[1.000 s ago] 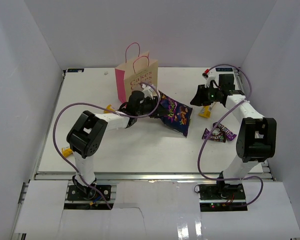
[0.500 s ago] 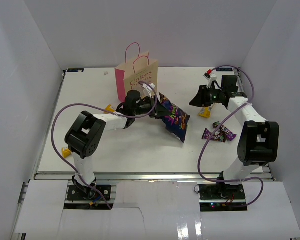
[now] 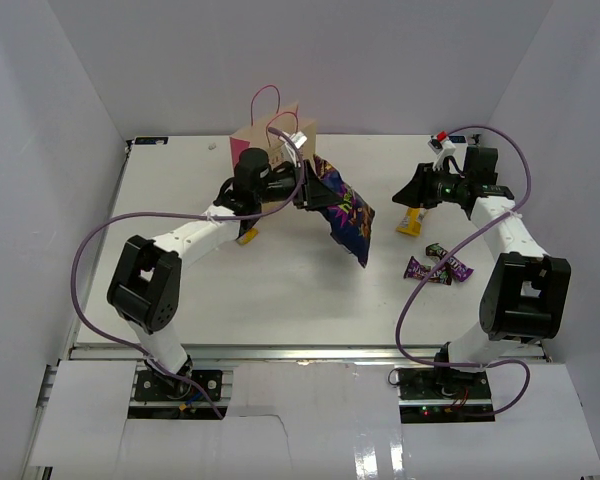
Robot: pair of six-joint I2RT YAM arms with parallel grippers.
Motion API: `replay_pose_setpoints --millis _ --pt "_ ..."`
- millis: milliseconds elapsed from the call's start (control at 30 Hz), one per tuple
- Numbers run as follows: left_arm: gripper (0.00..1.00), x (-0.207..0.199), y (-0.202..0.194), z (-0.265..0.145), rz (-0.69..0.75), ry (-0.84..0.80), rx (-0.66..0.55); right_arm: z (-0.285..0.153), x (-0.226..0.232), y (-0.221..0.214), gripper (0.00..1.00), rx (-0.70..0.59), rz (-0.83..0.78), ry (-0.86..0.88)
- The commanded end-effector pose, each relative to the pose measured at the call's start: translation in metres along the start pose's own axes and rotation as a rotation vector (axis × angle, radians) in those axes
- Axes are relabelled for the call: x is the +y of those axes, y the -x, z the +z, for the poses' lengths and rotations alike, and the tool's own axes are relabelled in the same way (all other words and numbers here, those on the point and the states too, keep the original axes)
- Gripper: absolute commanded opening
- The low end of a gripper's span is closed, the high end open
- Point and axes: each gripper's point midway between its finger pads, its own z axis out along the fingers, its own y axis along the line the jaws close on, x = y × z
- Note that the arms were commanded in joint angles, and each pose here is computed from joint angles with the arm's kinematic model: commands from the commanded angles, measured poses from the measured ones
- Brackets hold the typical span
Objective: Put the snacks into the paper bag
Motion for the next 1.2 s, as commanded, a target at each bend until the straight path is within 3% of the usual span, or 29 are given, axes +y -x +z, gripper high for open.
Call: replay_pose_setpoints --millis 0,133,200,233,300,333,467,800,1167 --pt "0.00 -0.084 0.047 -0.017 0.220 -0.127 -0.064 -0.006 0.010 0.011 0.41 -0.034 -0.023 0.029" --pt "0.00 -0.112 0.087 -0.023 0.300 -0.099 -0.088 -0.006 0.010 0.011 0.41 -0.034 -0.023 0.028" --pt "0.00 -0.108 0.106 -0.023 0.341 -0.062 -0.090 -0.005 0.009 0.009 0.41 -0.031 -0.019 0.025" --pt "0.00 -0.129 0.122 -0.029 0.364 -0.061 -0.093 -0.005 0.009 0.007 0.41 -0.028 -0.016 0.028" --pt "0.00 -0.124 0.139 -0.034 0.373 -0.039 -0.085 -0.004 0.008 0.005 0.41 -0.024 -0.013 0.027" --pt "0.00 -0.144 0.155 -0.041 0.418 -0.062 -0.114 -0.004 0.007 0.005 0.41 -0.024 -0.013 0.027" --pt "0.00 -0.150 0.188 -0.068 0.444 -0.076 -0.173 -0.003 0.006 0.001 0.41 -0.021 -0.008 0.025" --pt "0.00 -0.187 0.250 -0.110 0.649 -0.140 -0.325 0.000 0.004 -0.009 0.41 -0.008 0.008 0.032" --pt "0.00 -0.187 0.284 -0.154 0.711 -0.126 -0.411 0.002 0.005 -0.028 0.41 0.008 0.034 0.044"
